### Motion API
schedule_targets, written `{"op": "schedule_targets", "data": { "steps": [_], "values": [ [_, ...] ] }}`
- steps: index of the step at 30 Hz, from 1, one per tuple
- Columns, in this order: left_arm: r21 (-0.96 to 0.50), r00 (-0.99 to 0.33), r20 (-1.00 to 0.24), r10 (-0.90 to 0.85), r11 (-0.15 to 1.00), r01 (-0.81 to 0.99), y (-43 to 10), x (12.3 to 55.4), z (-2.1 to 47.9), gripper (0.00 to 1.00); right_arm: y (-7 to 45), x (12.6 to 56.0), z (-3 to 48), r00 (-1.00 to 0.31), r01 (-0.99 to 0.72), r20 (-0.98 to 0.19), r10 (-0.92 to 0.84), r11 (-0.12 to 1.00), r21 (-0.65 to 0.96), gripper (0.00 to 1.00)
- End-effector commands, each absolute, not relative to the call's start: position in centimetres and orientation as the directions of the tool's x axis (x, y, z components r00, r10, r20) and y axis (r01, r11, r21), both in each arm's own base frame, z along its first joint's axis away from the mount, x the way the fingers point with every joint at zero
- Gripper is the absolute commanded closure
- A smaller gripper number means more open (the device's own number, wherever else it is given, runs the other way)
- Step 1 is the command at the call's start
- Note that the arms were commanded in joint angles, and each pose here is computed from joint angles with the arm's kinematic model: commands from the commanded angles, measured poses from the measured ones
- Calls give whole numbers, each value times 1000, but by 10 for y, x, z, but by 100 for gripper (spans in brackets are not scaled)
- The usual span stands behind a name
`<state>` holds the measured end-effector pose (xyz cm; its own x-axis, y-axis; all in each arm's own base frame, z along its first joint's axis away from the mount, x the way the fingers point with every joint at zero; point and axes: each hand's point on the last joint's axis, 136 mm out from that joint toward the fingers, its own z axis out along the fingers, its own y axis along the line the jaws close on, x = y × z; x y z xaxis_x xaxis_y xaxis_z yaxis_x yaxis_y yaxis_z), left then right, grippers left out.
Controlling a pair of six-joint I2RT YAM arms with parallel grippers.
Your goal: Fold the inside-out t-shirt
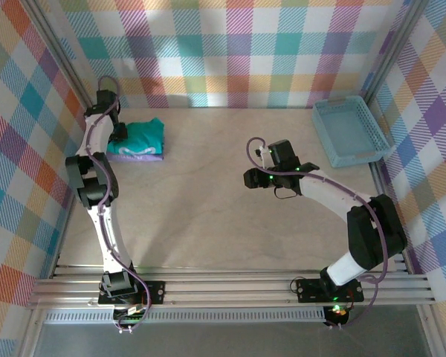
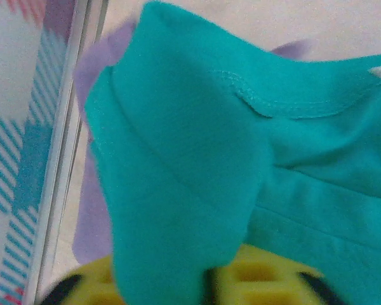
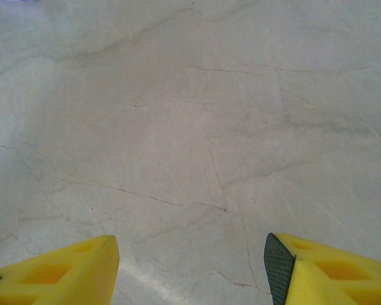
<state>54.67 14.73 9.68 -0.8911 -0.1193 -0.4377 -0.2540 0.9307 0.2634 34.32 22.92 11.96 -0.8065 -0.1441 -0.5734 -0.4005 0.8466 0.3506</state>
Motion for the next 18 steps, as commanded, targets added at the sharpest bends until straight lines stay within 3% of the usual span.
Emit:
{"op": "schedule_targets", "data": {
  "steps": [1,3,5,11,13,17,18],
  "values": [
    [410,-884,-427,-189,831,-376,182,540,98,48,227,345,129,-797,-401,-589,-136,849,345,37],
    [422,-865,-453,-215,803,-421,187,539,108,35,224,344,134,-792,-400,-595,-137,853,336,37],
    [393,-829,-501,-248,788,-473,187,536,129,30,220,342,139,-786,-398,-603,-140,861,318,36],
    [108,-659,-664,-354,826,-553,149,502,203,12,177,337,149,-756,-325,-634,-160,933,153,29],
    [-33,-580,-711,-398,843,-538,126,480,226,9,156,337,153,-740,-282,-652,-166,956,77,23],
    [-296,-436,-755,-490,848,-441,82,433,237,0,110,347,164,-677,-133,-725,-127,990,-49,0],
    [-353,-371,-772,-515,834,-423,76,423,237,0,99,350,166,-655,-89,-749,-101,994,-56,0]
  ]
}}
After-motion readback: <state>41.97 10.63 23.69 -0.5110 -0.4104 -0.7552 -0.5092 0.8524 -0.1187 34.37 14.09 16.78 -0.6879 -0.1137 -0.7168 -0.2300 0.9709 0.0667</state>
